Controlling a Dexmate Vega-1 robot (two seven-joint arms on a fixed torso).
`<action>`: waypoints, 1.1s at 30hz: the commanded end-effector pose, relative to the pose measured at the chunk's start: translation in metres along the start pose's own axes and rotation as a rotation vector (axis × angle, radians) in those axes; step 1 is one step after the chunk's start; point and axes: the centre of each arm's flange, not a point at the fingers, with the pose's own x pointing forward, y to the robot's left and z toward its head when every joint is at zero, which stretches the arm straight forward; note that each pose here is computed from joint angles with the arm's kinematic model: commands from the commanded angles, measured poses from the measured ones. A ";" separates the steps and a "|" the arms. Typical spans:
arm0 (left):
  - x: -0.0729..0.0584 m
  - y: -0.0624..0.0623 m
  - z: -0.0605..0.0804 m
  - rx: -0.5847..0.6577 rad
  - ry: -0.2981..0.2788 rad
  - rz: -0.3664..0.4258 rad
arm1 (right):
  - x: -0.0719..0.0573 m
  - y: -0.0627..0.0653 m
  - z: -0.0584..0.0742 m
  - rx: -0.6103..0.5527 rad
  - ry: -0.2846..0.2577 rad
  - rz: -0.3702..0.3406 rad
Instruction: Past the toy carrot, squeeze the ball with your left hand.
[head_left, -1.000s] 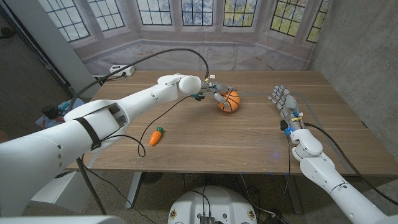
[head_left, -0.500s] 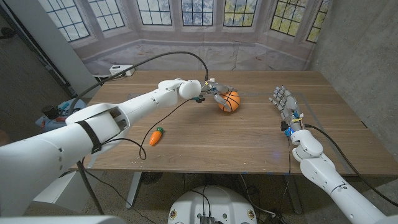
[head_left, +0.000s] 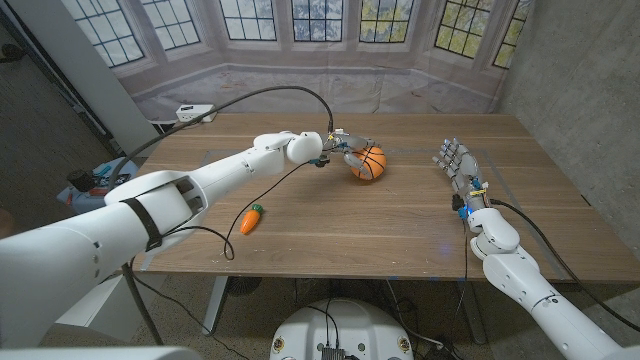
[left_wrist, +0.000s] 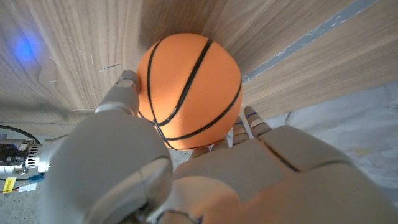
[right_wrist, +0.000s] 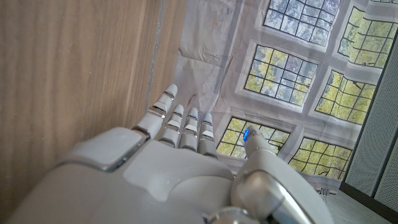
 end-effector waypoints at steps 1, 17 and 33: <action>-0.004 0.003 0.002 -0.006 0.001 0.042 | 0.000 -0.001 0.001 -0.001 0.002 0.002; -0.014 0.009 0.002 -0.015 0.005 0.068 | 0.000 0.001 0.001 0.006 0.000 0.007; -0.028 0.012 0.006 -0.048 0.009 0.096 | -0.007 0.005 0.002 0.010 -0.006 0.000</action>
